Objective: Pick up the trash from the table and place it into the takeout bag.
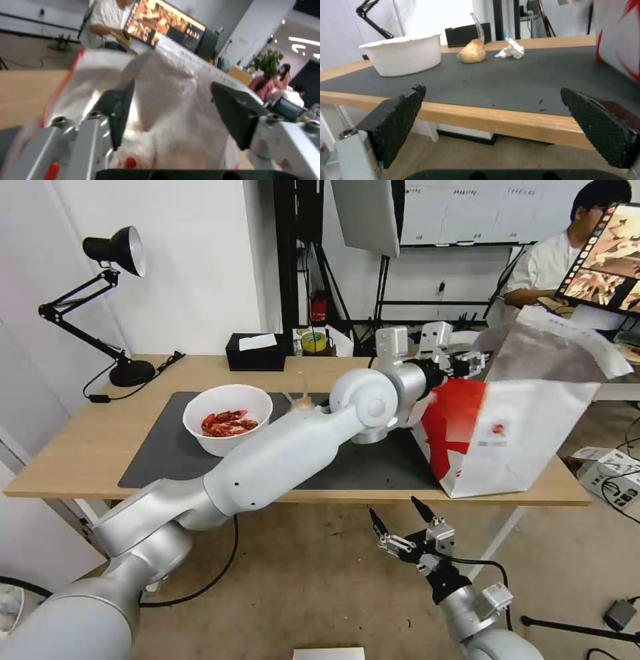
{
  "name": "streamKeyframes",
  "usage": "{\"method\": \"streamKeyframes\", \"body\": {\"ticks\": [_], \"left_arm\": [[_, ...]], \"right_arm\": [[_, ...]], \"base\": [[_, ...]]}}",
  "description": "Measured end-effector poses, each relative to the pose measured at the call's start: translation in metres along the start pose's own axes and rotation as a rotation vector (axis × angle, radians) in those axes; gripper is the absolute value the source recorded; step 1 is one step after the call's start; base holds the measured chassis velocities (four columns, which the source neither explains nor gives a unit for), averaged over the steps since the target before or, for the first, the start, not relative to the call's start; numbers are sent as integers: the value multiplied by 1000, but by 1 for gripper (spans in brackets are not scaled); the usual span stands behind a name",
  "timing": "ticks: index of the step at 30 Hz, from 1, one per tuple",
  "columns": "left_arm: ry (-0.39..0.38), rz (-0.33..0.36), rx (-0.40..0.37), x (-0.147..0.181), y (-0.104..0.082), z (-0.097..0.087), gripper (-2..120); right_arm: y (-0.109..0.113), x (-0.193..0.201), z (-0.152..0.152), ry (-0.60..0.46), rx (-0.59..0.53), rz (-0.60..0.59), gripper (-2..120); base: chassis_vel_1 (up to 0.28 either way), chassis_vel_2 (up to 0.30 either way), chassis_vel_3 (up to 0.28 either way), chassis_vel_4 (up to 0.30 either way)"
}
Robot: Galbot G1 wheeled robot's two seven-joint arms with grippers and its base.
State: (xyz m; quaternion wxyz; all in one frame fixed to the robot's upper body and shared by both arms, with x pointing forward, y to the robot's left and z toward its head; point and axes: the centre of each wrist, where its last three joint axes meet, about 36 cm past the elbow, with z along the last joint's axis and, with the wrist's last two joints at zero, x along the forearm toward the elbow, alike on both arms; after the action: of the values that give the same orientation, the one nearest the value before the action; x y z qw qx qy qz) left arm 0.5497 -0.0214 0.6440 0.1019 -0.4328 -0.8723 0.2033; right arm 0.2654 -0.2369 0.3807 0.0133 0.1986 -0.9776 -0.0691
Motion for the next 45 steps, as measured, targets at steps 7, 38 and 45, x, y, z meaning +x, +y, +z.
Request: {"method": "streamKeyframes", "body": {"ticks": [7,38,45], "left_arm": [[-113,-17,-132,34,26,9,96],[-220,-399,-508,328,154,120,100],[-253,-540,-534,385,161,154,100]], "right_arm": [[2,3,-8,-16,0,5,100],[-8,-6,-16,-123,68,100,100],[-5,-2,-16,-160,93,212,100]], "base": [[0,0,0,0],[0,0,0,0],[0,0,0,0]]}}
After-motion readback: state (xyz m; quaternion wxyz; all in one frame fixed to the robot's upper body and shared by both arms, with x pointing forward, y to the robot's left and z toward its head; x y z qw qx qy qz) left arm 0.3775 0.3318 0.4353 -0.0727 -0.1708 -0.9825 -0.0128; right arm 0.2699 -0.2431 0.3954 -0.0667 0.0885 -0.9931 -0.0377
